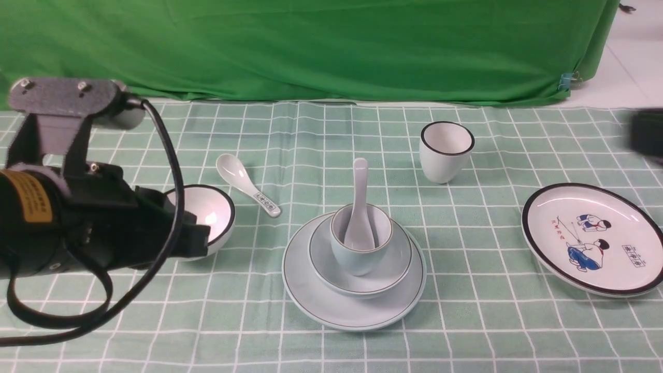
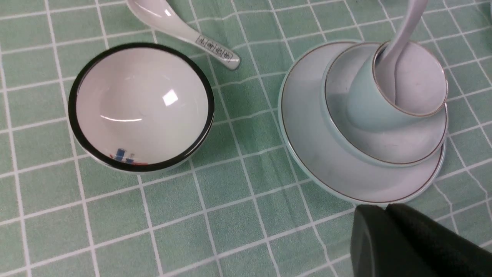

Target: Place the bowls on the plates on the blue tablecloth, put the cups on the bowls, and place the spoons in the cups.

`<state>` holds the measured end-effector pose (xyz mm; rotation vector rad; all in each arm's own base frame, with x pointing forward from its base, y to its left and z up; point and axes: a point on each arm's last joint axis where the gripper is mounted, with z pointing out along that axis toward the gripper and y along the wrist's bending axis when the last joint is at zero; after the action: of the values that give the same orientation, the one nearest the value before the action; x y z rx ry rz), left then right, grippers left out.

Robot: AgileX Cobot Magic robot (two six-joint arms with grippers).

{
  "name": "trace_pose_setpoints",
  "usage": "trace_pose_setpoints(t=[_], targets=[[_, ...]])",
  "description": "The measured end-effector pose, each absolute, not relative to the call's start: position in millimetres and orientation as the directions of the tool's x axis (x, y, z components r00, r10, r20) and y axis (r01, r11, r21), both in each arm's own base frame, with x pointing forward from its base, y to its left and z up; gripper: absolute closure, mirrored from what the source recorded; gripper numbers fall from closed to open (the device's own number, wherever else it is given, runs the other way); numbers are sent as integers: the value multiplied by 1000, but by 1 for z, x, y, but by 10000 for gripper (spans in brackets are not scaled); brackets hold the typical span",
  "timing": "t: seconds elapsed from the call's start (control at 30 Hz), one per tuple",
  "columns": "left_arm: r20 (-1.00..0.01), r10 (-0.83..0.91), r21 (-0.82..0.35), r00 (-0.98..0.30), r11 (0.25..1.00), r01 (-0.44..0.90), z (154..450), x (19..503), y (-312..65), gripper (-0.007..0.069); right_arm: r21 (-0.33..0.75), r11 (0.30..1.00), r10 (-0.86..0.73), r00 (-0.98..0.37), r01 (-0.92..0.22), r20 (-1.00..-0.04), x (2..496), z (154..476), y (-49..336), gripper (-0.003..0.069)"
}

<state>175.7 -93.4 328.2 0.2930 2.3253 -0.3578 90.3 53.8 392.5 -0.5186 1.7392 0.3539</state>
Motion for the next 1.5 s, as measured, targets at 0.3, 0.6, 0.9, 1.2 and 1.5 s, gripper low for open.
trace_pose_setpoints(t=[0.3,0.6,0.9,1.2,1.5], targets=[[-741,109,-159,-663,930,331,331,174,-93,617,-31,882,50,158,-471,-986,18,336,9,635],[-855,44,-177,-516,912,370,325,118,-63,617,-3,878,102,194,-478,-976,17,316,8,567],[-936,-43,-193,-350,894,405,317,64,-34,616,-1,879,80,149,-477,-986,18,312,8,542],[-947,-62,-195,-314,890,413,320,56,-30,614,-1,879,79,146,-476,-986,18,311,8,529],[-988,-50,-106,-143,904,414,309,53,-25,614,-1,879,78,147,-476,-986,18,311,8,502]])
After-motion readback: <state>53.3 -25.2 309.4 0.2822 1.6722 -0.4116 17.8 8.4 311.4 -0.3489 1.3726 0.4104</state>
